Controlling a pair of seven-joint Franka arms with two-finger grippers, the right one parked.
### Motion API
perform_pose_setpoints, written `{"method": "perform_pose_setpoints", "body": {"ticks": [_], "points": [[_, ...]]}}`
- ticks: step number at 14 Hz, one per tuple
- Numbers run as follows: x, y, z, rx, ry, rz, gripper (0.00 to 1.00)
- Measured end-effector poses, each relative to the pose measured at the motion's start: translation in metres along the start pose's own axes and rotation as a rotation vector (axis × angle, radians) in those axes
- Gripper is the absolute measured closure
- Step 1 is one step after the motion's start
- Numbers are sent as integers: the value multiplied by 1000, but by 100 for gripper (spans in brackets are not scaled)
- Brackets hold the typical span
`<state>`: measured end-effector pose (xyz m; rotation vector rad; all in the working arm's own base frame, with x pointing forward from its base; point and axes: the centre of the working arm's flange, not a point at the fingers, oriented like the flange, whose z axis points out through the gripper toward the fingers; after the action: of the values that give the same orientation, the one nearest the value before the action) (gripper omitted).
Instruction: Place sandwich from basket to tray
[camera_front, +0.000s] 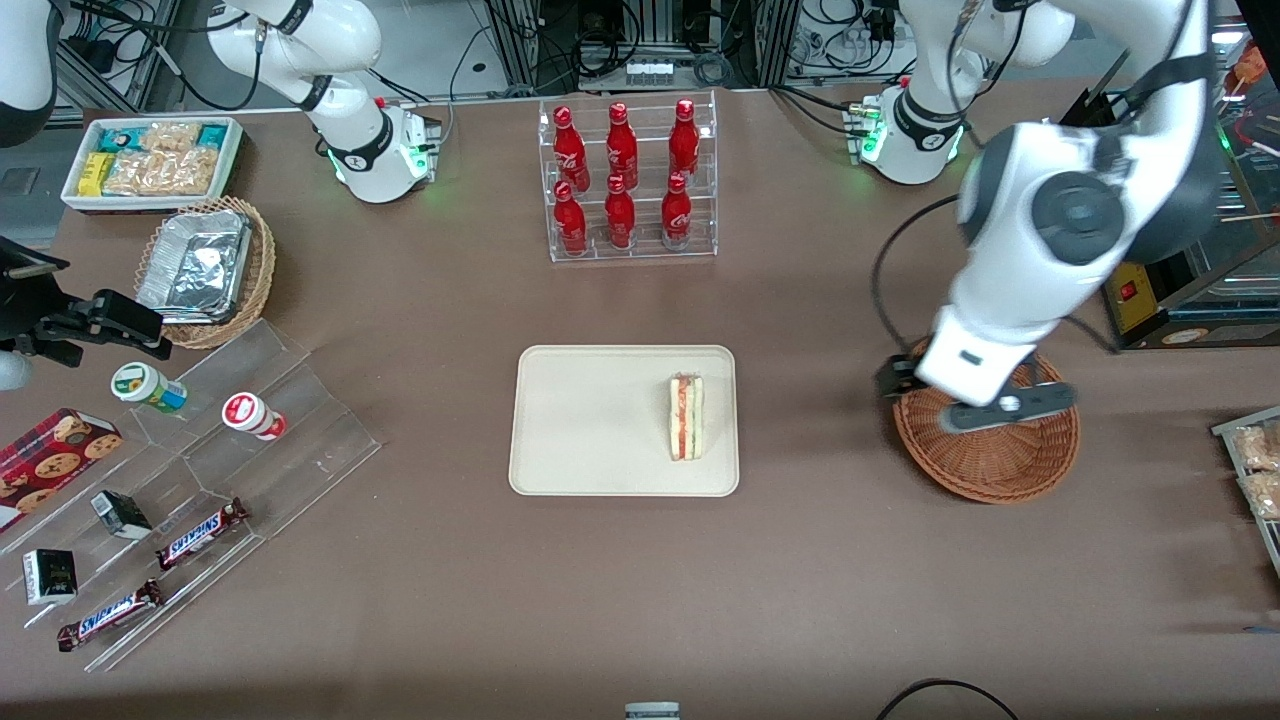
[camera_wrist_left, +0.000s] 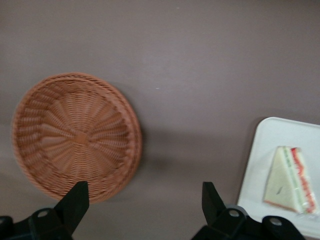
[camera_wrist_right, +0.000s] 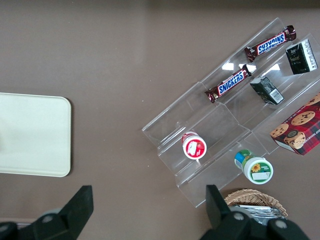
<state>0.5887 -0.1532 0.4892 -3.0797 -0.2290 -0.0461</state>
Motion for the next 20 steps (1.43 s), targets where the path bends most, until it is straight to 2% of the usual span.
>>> {"method": "perform_pose_setpoints", "body": {"ticks": [2,4,8,10,13,17,20], "points": [[1,-35,-17,-6,-16,19,0],[-4,-59,-40,-28,-12,23,0],[-19,-80,-81,-76,15,41,0],[-22,-102,-100,-98,42,29,0],[-26,-141,-117,-87,35,8,0],[-32,-124,-122,-74,24,37,0],[-39,-117,-131,-47,-4,78,0]]}}
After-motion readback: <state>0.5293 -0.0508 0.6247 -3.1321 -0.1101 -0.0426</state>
